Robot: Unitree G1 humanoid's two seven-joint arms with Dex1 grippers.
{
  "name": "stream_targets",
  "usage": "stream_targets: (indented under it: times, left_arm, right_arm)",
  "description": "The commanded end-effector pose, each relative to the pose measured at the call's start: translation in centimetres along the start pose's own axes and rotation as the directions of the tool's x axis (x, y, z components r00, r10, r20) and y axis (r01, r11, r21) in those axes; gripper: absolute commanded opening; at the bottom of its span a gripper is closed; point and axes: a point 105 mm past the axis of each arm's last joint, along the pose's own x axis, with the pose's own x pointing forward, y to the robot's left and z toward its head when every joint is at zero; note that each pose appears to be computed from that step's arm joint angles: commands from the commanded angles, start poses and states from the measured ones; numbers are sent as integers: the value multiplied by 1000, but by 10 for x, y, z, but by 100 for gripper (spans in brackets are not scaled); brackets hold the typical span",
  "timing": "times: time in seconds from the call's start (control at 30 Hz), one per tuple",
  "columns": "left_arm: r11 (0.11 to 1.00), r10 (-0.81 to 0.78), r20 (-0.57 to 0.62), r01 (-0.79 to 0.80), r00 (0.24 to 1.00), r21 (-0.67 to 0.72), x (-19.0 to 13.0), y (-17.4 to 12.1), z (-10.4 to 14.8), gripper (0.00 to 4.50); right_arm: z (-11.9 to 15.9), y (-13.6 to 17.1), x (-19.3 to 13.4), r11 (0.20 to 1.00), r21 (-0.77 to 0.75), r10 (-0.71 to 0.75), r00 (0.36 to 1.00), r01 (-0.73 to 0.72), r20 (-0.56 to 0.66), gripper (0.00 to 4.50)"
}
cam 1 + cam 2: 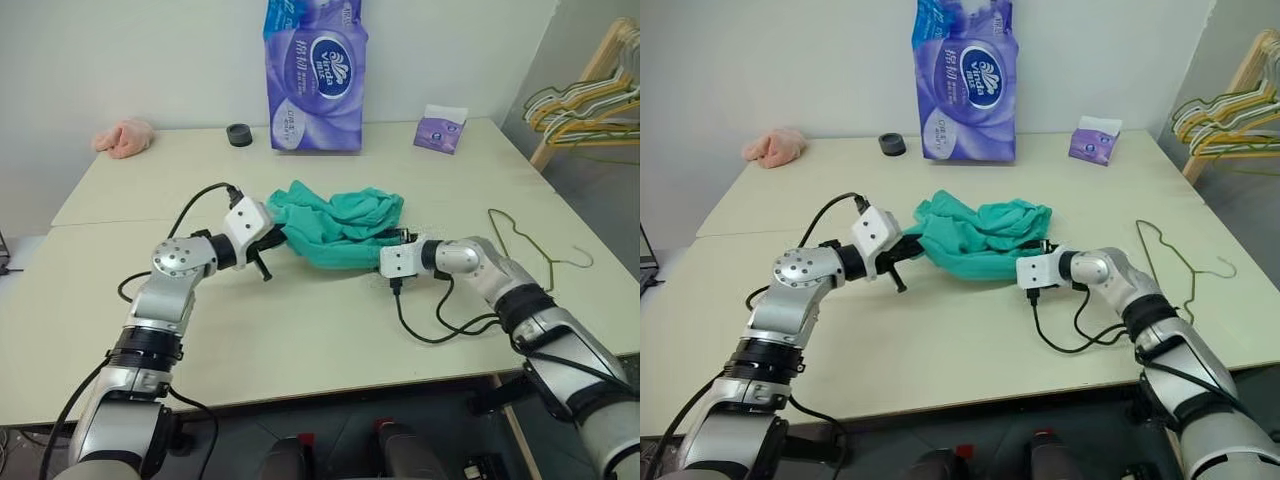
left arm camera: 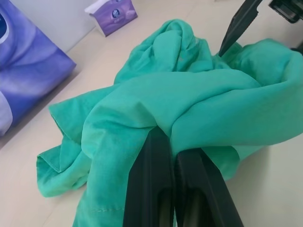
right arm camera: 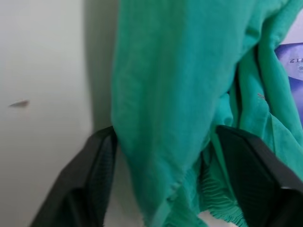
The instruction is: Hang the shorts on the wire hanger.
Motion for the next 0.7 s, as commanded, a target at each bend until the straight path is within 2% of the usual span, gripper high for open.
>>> stream_targets:
  times: [0.03, 0.23, 0.3, 0.4, 0.53, 0.6, 0.7]
  left_arm:
    - [998, 45, 27, -46, 999, 41, -13, 13, 10, 0]
    - [994, 102, 20, -103, 995, 36, -21, 21, 0, 0]
    - [996, 89, 25, -90, 996, 13, -23, 18, -1, 0]
    - [1000, 19, 29, -18, 999, -20, -31, 5, -5, 57]
    - [999, 8, 2, -8, 1000, -37, -58, 4, -5, 179]
    - [996, 4, 15, -3, 1000, -84, -75, 5, 6, 242]
    - [984, -66, 38, 71, 997, -163, -90, -7, 24, 334]
  right_arm:
    - [2, -25, -9, 997, -34, -63, 998, 64, 21, 217]
    - [30, -38, -28, 997, 34, -72, 980, 66, 186, 4]
    - [43, -38, -34, 997, 63, -67, 971, 54, 230, 1]
    - [57, -36, -41, 995, 98, -60, 964, 36, 259, 0]
    - [64, -31, -46, 982, 190, -62, 970, 16, 236, 0]
    - [62, -30, -47, 974, 226, -66, 976, 18, 209, 0]
    - [59, -29, -47, 969, 245, -72, 982, 28, 174, 0]
